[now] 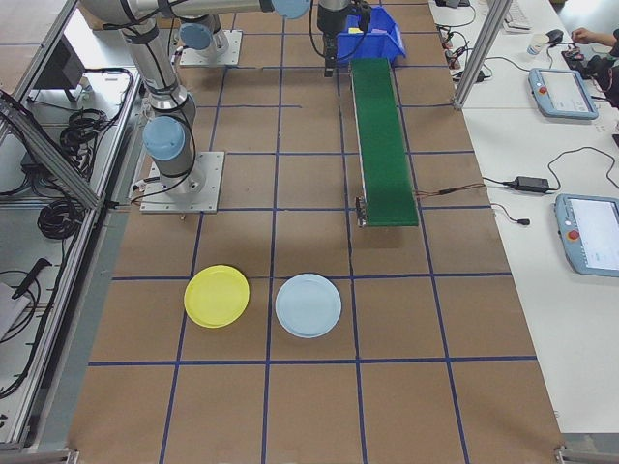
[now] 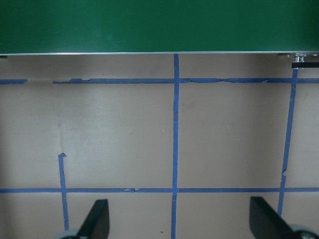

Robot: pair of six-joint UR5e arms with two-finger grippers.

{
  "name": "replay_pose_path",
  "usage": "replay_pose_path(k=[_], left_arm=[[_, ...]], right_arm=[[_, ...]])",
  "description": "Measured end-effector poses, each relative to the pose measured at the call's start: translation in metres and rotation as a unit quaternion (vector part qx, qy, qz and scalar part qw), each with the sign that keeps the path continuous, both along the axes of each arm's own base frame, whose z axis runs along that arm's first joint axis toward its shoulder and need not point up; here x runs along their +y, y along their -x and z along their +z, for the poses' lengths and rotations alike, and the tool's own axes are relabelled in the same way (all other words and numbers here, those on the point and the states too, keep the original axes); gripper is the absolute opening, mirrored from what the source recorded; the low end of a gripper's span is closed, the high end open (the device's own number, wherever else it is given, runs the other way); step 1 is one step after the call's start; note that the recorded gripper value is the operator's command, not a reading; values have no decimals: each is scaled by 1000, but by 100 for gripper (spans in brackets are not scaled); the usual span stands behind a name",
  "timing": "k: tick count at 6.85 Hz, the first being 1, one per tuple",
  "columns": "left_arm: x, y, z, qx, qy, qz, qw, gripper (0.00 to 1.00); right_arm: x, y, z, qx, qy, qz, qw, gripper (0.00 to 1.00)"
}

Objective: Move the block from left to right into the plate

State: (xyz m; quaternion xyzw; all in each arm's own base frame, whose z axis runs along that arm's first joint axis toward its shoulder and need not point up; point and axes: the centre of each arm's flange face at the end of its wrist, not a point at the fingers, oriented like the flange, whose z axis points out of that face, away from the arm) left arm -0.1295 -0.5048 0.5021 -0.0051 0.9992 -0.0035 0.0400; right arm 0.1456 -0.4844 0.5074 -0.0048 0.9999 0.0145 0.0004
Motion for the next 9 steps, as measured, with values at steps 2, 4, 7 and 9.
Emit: replay_pose_path(k=[2, 4, 7, 9], left_arm=[[-14, 0, 1, 9, 36, -8, 999, 100], [-36, -8, -15, 14, 57, -34, 998, 100], [-87, -46, -71, 20, 50, -94, 994, 100], [-108, -64, -99, 28, 44, -141, 989, 100]], right_arm=[[0, -1, -2, -1, -1, -3, 1000, 100], [0, -1, -3, -1, -3, -3, 1000, 100], [0, -3, -4, -1, -5, -2, 1000, 100], [1, -3, -4, -1, -5, -1, 1000, 100]])
